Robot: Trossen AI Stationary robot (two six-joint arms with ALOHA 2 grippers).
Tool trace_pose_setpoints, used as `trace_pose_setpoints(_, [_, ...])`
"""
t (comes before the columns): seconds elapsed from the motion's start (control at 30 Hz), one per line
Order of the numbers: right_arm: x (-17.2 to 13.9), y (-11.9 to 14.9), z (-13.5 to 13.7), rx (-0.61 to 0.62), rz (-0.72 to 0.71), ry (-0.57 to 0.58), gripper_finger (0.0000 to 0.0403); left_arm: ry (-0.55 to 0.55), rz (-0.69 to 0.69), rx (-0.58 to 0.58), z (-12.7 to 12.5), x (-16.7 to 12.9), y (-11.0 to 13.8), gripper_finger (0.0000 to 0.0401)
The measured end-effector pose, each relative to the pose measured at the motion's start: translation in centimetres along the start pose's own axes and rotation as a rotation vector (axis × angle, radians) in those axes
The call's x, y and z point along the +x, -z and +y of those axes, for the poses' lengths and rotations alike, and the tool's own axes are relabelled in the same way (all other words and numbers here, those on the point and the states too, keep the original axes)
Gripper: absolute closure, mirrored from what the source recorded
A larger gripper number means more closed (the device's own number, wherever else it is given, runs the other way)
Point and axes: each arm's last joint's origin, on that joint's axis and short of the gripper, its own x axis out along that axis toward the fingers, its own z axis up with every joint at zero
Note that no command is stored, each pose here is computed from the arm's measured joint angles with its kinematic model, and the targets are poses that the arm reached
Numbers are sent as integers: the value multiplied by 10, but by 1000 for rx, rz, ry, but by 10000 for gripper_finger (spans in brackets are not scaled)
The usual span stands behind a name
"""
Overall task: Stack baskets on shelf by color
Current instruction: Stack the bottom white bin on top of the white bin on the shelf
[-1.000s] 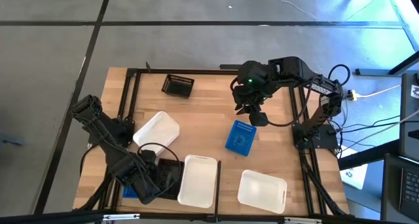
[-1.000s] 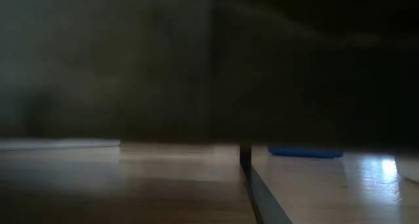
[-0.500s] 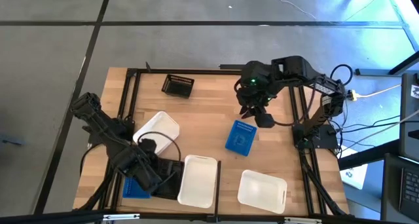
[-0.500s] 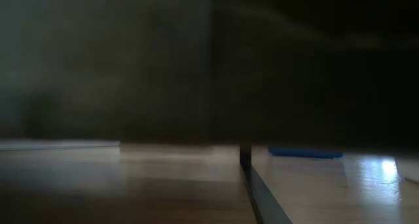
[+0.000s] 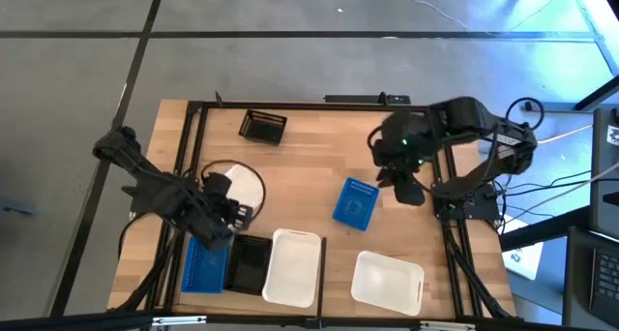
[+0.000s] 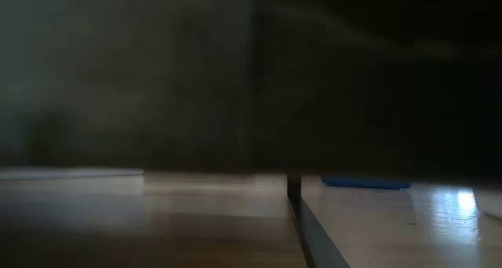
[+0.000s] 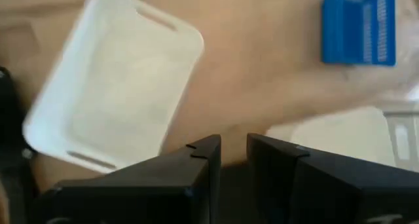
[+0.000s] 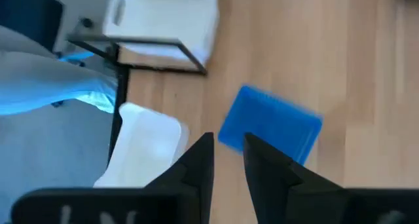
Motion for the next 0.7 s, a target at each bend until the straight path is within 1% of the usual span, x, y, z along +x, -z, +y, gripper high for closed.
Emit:
trace_pose_setpoints(0.2, [23,37,6,340,133,34,322,4,-47,0,9,-7,-25,335])
trace_pose_setpoints(0.27, [31,49,9,433,184,40,322,12,-74,16,13,-9,-35,335])
trace_pose_setpoints(0.33, [41,59,13,490,249,30,322,22,-107,61,17,-12,-45,335])
trace_pose_setpoints(0.43, [62,71,23,483,352,17,322,18,-129,184,22,-15,-59,335])
trace_pose_setpoints(0.53, [83,76,34,431,378,-45,322,19,-145,278,29,-20,-72,335])
trace_pose_setpoints(0.63, [109,77,43,375,321,-93,322,41,-140,346,38,-27,-83,335])
trace_pose_setpoints(0.7, [126,78,48,335,250,-112,322,58,-148,371,46,-33,-90,335])
